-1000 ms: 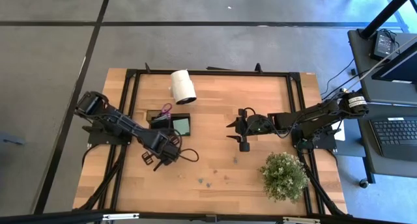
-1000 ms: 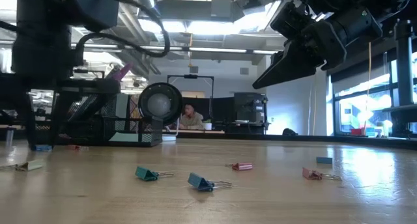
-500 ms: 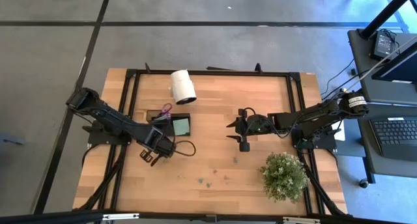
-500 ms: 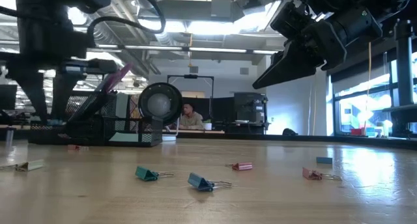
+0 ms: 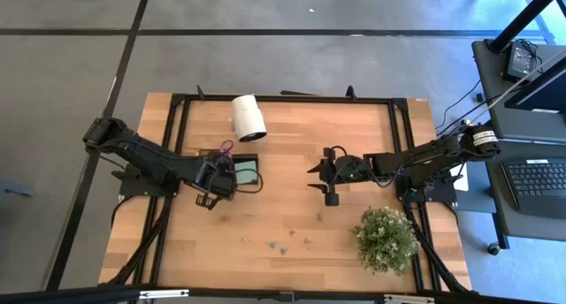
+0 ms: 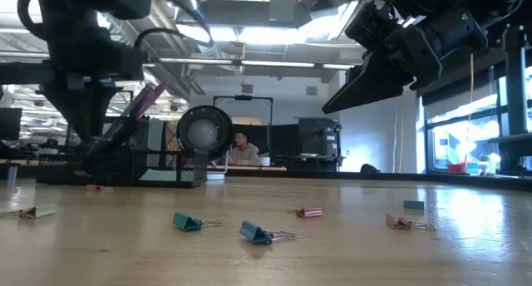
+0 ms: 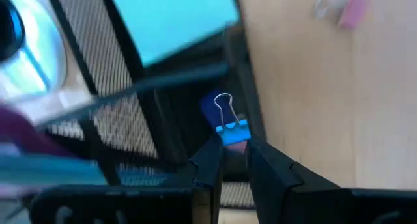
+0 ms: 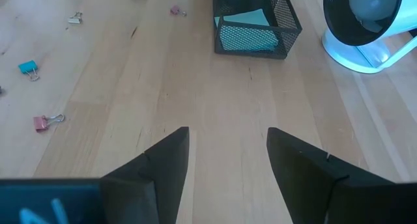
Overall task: Pick and place office supplies into organizer
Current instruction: Put the blue binder clip into the black desk organizer
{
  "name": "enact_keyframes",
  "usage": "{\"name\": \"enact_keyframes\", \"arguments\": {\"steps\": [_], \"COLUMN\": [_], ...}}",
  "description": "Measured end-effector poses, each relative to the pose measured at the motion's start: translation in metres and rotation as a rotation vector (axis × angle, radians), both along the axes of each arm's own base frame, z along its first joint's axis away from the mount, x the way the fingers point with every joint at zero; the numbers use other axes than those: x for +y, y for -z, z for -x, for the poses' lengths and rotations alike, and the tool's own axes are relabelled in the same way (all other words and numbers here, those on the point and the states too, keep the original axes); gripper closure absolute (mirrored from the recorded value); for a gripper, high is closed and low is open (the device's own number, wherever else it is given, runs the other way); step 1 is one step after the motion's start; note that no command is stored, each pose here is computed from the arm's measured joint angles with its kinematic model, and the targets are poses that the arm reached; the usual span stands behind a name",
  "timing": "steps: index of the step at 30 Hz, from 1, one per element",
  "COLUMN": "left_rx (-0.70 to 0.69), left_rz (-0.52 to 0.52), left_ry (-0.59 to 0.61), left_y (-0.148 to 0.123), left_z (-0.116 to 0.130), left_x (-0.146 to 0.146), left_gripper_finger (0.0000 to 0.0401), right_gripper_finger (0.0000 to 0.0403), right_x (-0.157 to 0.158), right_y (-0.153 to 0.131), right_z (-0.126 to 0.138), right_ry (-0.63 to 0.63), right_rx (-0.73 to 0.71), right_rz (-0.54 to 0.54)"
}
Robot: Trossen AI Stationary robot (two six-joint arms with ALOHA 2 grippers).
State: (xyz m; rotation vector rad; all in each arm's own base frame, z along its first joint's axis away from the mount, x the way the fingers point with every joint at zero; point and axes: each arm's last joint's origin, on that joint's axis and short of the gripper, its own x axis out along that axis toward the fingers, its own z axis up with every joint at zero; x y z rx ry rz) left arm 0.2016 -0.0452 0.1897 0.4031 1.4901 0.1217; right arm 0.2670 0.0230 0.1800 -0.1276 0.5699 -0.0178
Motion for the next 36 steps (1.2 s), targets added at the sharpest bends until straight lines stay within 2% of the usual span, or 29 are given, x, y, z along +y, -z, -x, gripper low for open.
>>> {"name": "enact_keyframes", "arguments": {"steps": [12,29,36], "left_rx": [-0.001,0.051,0.045], "left_rz": [-0.003,0.004,-0.019], "left_ry": [-0.156,-0.177,-0.177], "left_y": [0.0,0.01,0.01], "left_z": [0.0,-0.005,-0.005], "left_x": [0.015,0.017,0.017], "left_gripper_finger": [0.0345,0.0345,0.0328], "right_gripper_finger": [0.0193,0.0193,0.0193], "right_x": [0.0,0.0,0.0], "right_y": [0.0,0.0,0.0], "right_z": [0.0,0.0,0.0], "right_ry": [0.0,0.0,0.0], "right_rx": [0.0,0.001,0.004], "right_rz": [0.0,0.001,0.001]}}
